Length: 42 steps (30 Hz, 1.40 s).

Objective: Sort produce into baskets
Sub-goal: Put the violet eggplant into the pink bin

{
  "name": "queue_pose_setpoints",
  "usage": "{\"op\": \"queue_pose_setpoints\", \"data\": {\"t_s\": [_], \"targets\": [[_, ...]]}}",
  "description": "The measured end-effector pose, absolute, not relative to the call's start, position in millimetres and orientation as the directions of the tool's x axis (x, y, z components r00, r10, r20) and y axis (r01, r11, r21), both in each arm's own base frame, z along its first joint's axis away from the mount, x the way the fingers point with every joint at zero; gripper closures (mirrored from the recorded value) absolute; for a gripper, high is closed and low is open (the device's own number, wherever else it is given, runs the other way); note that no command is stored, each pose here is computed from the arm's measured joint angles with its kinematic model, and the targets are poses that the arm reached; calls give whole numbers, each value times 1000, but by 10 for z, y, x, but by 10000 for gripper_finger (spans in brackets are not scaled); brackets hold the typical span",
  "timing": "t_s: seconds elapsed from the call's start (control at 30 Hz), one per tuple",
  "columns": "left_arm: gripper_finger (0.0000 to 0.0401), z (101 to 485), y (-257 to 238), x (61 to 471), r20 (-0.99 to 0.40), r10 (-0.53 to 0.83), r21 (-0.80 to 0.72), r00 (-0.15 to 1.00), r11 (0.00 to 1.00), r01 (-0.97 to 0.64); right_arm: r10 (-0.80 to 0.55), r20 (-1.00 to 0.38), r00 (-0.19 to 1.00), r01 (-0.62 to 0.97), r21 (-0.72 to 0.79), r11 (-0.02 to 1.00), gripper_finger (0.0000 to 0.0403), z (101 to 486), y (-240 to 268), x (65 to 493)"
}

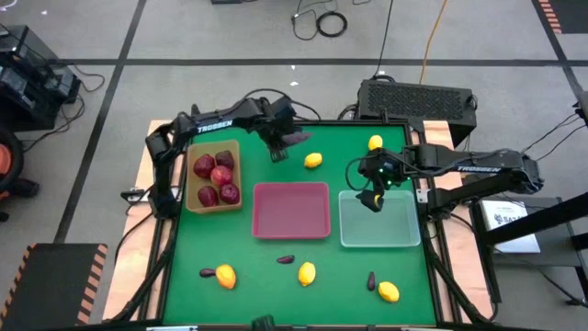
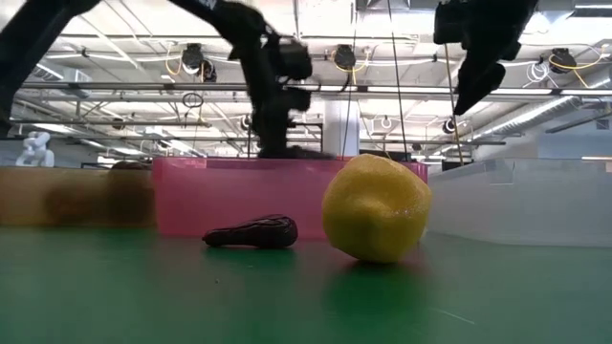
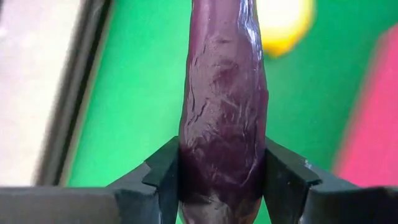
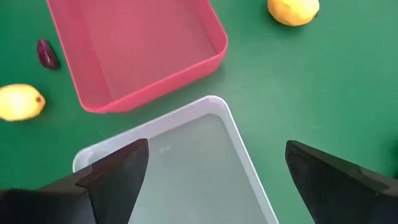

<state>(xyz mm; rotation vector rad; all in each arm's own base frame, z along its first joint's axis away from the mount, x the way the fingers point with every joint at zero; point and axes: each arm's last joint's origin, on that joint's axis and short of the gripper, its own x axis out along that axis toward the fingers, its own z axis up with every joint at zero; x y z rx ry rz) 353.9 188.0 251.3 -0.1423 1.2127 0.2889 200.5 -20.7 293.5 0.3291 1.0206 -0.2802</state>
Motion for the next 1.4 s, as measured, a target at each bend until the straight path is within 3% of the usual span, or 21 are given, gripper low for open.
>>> {"op": "queue_pose_setpoints", "data": {"t_s": [0.2, 0.73, 0.97, 1.13, 1.4], "targets": [[224, 2729, 1375, 3671, -910, 26, -91, 414, 961, -260, -75, -880, 469, 308, 83, 948, 35, 2934, -203, 1951], [219, 2449, 91, 3762, -964, -98, -130, 248, 985, -117, -76, -810, 581, 180, 36, 983, 35, 3002, -205, 2057], [209, 2321, -134, 3721, -975, -62, -75, 214, 996, -52, -77, -806, 587, 305, 132, 943, 35, 3006, -205, 2063], [162, 2313, -218, 3718, -975, 35, 28, 218, 999, -35, -77, -807, 586, 395, 201, 896, 35, 3006, -205, 2062], [108, 2305, -287, 3671, -984, 38, 46, 175, 998, 38, -71, -807, 587, 556, 337, 760, 35, 3005, -184, 2065]]}}
